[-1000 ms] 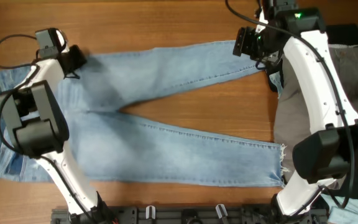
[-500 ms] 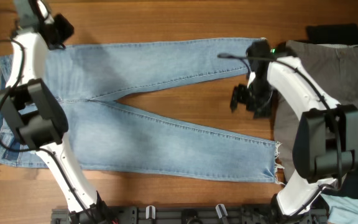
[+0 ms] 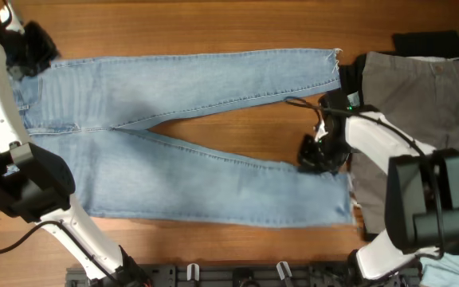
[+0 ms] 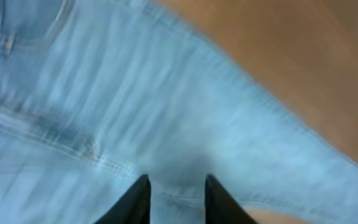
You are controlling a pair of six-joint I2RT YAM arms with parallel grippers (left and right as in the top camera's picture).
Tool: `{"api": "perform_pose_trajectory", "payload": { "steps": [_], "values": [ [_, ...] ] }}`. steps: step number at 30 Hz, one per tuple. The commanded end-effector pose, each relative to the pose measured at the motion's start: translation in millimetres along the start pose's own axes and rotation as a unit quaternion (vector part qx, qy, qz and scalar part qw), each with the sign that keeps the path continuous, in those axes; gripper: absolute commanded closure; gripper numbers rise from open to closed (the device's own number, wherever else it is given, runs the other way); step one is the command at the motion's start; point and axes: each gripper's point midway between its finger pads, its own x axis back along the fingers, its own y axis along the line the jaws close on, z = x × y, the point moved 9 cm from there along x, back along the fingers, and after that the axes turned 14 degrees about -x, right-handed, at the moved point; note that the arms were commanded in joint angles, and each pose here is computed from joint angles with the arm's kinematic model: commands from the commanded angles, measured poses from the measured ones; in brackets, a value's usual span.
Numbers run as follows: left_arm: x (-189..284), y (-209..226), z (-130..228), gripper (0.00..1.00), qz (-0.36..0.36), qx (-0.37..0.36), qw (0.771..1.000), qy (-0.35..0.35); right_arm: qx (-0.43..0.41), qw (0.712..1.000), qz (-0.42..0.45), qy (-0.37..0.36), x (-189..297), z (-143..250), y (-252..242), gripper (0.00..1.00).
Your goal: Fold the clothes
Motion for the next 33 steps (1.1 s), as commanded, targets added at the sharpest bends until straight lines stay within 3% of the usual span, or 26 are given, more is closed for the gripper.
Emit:
{"api": "perform_pose_trajectory", "payload": {
  "steps": [1, 6, 12, 19, 21, 27, 31, 33],
  "values": [
    [3, 21, 12, 0.73, -0.054, 0.013, 0.998, 0.04, -0.02, 0.996, 0.007, -0.081, -35, -36, -9, 0.96],
    [14, 58, 22, 0.76, -0.059, 0.079, 0.993, 0.059, 0.007, 0.993, -0.054, -0.109, -10, -59, 20, 0.95],
    [43, 146, 48, 0.75, -0.069, 0.203, 0.974, 0.071, 0.053, 0.988, -0.057, -0.135, 65, -60, 37, 0.6],
    [56, 199, 70, 0.65, -0.075, 0.289, 0.952, 0.062, 0.046, 0.981, -0.086, -0.167, 133, -22, 27, 0.38],
    [53, 207, 76, 0.67, -0.075, 0.312, 0.945, 0.069, 0.035, 0.984, -0.079, -0.158, 138, -11, 21, 0.34],
    [41, 212, 88, 0.75, -0.065, 0.327, 0.938, 0.096, 0.008, 0.995, -0.027, -0.099, 123, 4, 1, 0.32],
    [62, 202, 94, 0.72, -0.071, 0.321, 0.94, 0.088, -0.019, 0.997, -0.005, -0.07, 104, 9, -12, 0.2],
    [75, 196, 96, 0.7, -0.077, 0.318, 0.942, 0.074, -0.03, 0.998, 0.003, -0.061, 97, 12, -18, 0.2]
  ]
}}
